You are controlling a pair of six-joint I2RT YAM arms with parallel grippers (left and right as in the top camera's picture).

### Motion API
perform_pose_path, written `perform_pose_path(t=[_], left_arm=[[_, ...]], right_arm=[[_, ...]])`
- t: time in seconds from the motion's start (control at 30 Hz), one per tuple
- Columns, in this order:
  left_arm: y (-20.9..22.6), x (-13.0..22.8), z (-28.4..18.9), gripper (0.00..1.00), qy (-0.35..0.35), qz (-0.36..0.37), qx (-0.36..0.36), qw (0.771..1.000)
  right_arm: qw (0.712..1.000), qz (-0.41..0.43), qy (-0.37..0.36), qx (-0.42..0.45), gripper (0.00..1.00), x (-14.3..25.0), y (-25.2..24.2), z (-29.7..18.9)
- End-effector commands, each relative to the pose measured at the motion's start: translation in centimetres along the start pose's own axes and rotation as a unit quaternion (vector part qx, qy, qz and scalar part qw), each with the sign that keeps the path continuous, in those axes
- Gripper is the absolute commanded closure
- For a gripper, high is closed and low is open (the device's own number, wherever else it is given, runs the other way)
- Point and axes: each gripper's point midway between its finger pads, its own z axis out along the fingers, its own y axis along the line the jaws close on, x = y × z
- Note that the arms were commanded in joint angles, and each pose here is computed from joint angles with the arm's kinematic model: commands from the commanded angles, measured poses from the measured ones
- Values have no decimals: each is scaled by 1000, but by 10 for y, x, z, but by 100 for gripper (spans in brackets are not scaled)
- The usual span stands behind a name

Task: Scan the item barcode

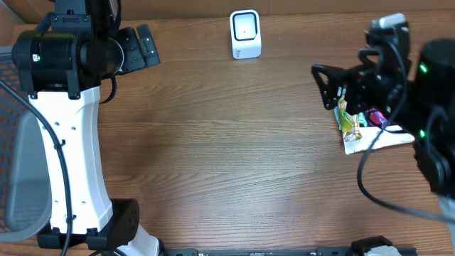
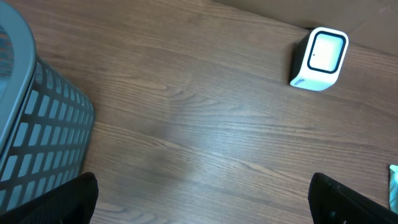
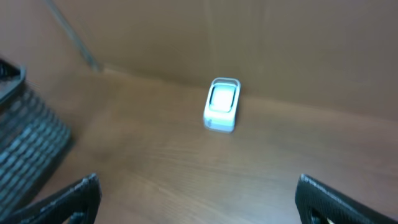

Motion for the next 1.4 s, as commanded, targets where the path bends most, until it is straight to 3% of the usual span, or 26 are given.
perform_pose_path(t=[0.0, 0.33, 0.63, 0.8, 1.07, 1.37], left_arm=[[-3, 1, -1, 0, 1, -3, 4, 1000], [-3, 1, -1, 0, 1, -3, 4, 1000], [-3, 1, -1, 0, 1, -3, 5, 1000], [-3, 1, -1, 0, 1, -3, 4, 1000], [-3, 1, -1, 0, 1, -3, 4, 1000], [-3, 1, -1, 0, 1, -3, 4, 1000]], right_arm=[[999, -4, -43, 18, 0, 13, -16, -16], [980, -33, -186, 68, 0, 91, -58, -13], [957, -51, -265, 105, 0, 156, -73, -13], [958, -51, -264, 103, 0, 192, -75, -2], [952, -60, -286, 89, 0, 214, -69, 2], [971, -42, -223, 80, 0, 245, -68, 15]])
